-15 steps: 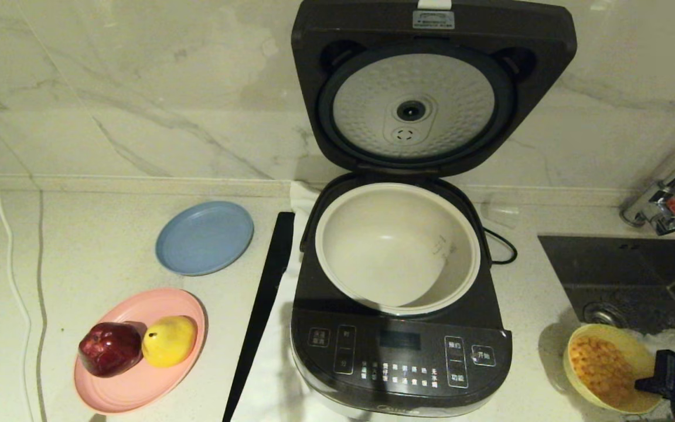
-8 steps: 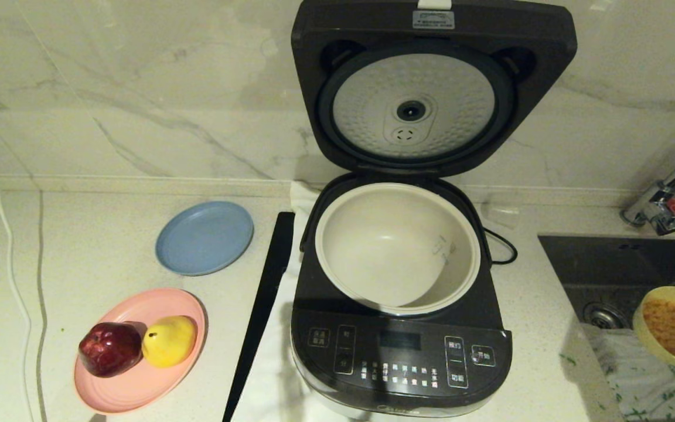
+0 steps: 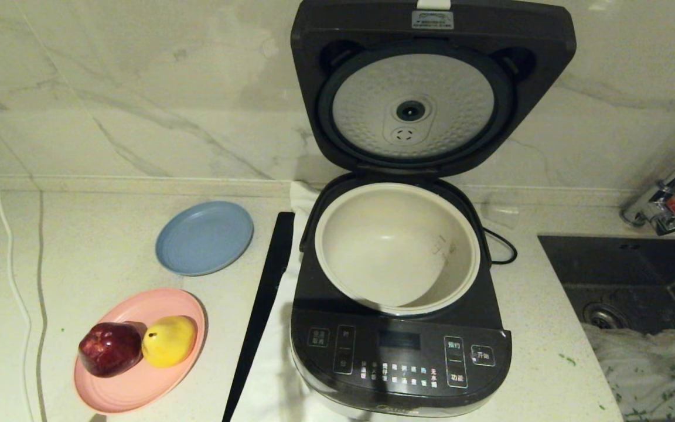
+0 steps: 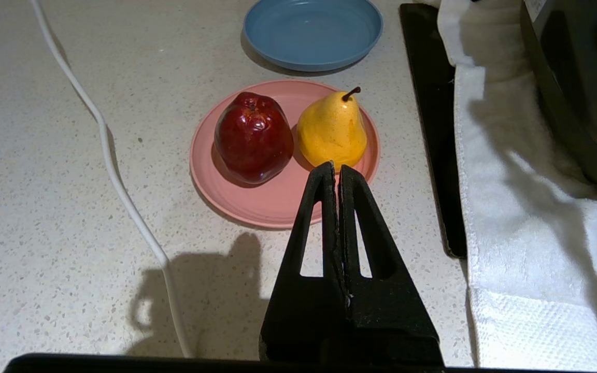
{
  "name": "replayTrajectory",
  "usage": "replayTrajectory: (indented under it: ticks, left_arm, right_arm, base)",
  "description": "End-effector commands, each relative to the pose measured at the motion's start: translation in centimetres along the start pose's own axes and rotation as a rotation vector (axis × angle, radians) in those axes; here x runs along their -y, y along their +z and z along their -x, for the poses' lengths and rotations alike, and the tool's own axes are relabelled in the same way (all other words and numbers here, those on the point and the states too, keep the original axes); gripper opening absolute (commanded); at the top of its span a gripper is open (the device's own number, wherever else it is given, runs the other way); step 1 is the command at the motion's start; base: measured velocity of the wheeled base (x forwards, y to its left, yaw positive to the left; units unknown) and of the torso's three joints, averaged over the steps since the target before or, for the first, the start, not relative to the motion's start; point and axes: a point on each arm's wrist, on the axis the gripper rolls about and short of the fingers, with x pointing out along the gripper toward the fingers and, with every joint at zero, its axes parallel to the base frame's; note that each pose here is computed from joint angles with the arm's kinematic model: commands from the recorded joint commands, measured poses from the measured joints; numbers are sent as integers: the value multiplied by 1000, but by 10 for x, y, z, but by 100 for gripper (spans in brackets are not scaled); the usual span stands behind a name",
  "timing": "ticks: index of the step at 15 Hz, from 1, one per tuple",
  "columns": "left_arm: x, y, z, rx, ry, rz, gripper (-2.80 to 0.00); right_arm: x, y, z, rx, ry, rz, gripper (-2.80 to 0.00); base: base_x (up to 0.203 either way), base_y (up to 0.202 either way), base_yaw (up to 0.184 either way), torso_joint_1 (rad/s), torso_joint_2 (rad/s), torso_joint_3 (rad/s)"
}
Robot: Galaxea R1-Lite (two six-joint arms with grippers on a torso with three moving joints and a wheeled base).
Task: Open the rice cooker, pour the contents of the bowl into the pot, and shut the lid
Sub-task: Fill a bowl with water from the tap
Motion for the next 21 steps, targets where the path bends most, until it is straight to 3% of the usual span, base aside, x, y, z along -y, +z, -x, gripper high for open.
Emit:
replayTrajectory:
  ticks: [1, 13, 21]
  left_arm:
    - [0, -2, -1, -8, -1, 0, -280]
    - [0, -2, -1, -8, -1, 0, -280]
    - [0, -2, -1, -8, -1, 0, -280]
  right_arm:
    - [17, 11, -18, -18, -13, -39, -280]
    - [44, 47, -41, -77, 18, -135, -280]
    - [44, 60, -51, -61, 41, -121, -280]
  base:
    - [0, 0, 0, 0, 0, 0]
    - [0, 0, 0, 0, 0, 0]
    - [0, 0, 0, 0, 0, 0]
